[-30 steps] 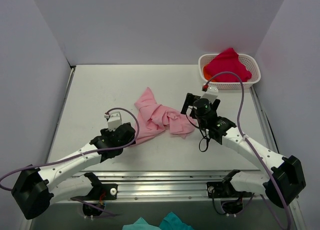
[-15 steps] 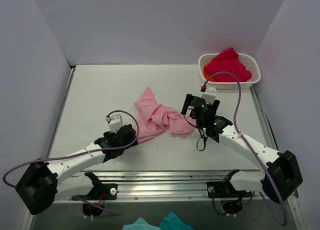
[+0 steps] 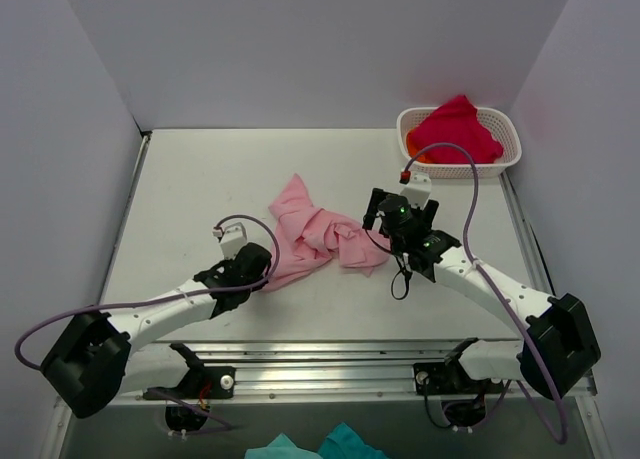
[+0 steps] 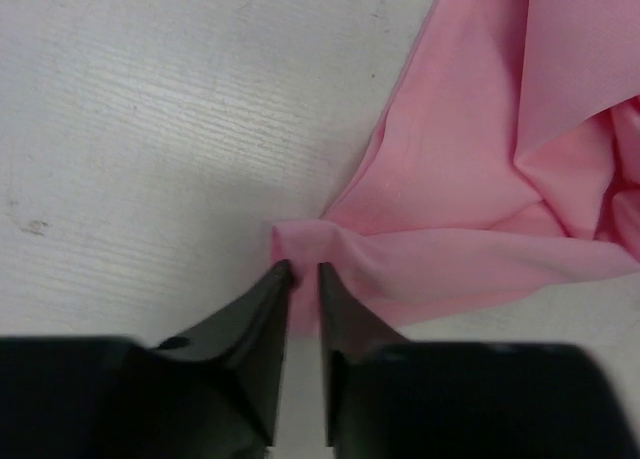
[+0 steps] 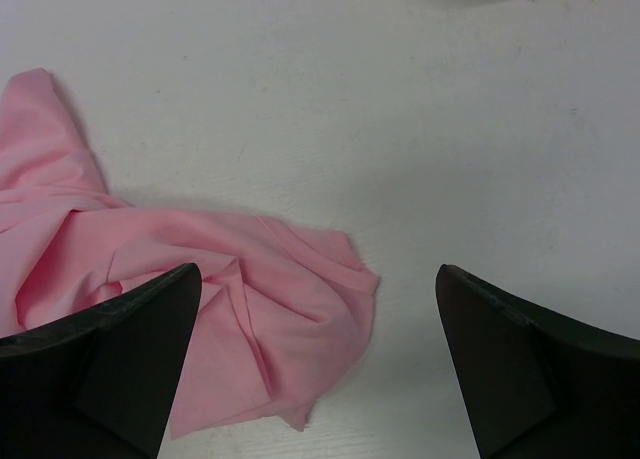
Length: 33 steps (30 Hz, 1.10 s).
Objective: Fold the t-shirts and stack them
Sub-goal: Flatten out the tshirt
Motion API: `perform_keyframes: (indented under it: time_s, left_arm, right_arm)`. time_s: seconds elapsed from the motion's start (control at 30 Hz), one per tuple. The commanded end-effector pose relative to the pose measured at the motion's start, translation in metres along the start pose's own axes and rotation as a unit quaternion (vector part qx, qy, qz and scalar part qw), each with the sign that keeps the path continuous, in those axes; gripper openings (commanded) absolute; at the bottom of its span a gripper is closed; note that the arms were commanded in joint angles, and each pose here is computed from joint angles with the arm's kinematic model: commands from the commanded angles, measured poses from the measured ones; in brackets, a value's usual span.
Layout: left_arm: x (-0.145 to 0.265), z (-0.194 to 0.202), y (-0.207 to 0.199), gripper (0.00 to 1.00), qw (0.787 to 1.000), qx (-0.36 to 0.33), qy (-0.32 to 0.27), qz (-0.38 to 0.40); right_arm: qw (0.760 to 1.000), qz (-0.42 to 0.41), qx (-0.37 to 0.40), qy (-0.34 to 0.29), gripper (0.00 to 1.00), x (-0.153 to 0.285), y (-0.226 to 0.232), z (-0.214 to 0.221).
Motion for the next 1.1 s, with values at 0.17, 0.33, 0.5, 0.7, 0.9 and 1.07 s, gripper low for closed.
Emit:
perform_keyframes:
  time_s: [0.17,0.33,0.5,0.7,0.9,1.07]
  left_arm:
    - [-0.005,-0.012,-0.011,0.02,1.000,0.009,-0.017,0.023]
    - [0.012,-0.038,-0.009,0.02,0.998,0.013,-0.060,0.034]
    - [0.011,-0.052,0.000,0.02,0.997,0.018,-0.069,0.034]
    - [0.003,-0.051,0.010,0.02,0.997,0.033,-0.063,0.037]
    - [-0.005,-0.052,0.011,0.02,0.997,0.035,-0.057,0.038]
    - [-0.010,-0.051,0.014,0.02,0.997,0.039,-0.056,0.031]
  right_arm:
    - [1.000,-0.005,-0.013,-0.003,0.99,-0.003,0.004,-0.004]
    - [0.992,-0.114,-0.034,0.038,0.94,-0.007,0.034,0.015]
    - [0.990,-0.116,-0.028,0.078,0.88,-0.024,0.047,0.035]
    - [0.987,-0.119,-0.030,0.104,0.82,-0.037,0.057,0.052]
    - [0.988,-0.106,-0.016,0.115,0.80,-0.053,0.063,0.060]
    - [0.986,-0.107,-0.006,0.129,0.79,-0.066,0.073,0.066]
Point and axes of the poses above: each gripper's point midway between its finger pads, its own x axis back along the fingers, its own y axis along the line the jaws close on, z = x × y, the point moved 6 cm from there along x, back along the fingers, and after that the axes turned 3 degrees about -x, right-handed, at the moved point
